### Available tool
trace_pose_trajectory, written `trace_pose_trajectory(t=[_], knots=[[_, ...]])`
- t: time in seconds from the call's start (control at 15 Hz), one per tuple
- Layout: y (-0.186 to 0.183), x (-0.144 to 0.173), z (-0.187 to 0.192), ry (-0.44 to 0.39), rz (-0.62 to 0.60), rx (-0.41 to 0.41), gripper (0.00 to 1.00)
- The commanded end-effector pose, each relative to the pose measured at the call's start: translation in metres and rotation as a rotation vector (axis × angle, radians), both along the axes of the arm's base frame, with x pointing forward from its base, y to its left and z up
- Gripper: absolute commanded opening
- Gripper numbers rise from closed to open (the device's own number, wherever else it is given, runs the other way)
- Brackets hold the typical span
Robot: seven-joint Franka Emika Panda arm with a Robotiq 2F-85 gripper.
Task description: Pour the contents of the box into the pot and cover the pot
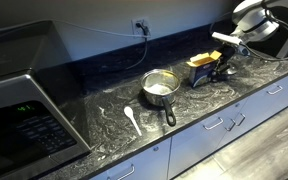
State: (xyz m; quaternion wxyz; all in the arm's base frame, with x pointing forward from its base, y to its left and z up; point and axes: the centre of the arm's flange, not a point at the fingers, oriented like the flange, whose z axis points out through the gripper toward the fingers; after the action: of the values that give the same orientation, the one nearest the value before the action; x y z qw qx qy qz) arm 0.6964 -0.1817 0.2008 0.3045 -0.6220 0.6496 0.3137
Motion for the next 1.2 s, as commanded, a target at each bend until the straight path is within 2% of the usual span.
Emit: trace_pose_trajectory(t=[0.0,0.33,0.67,1.13], knots=[[-0.002,0.008,0.006,0.043,0.015,0.024,0.21],[0.004,-0.018,0.032,0.062,0.074,0.01,0.1],[0.013,-0.042,0.078,0.032,0.126,-0.026,0.1],[0.042,-0.066,0.138,0.005,0.079,-0.107,0.1]])
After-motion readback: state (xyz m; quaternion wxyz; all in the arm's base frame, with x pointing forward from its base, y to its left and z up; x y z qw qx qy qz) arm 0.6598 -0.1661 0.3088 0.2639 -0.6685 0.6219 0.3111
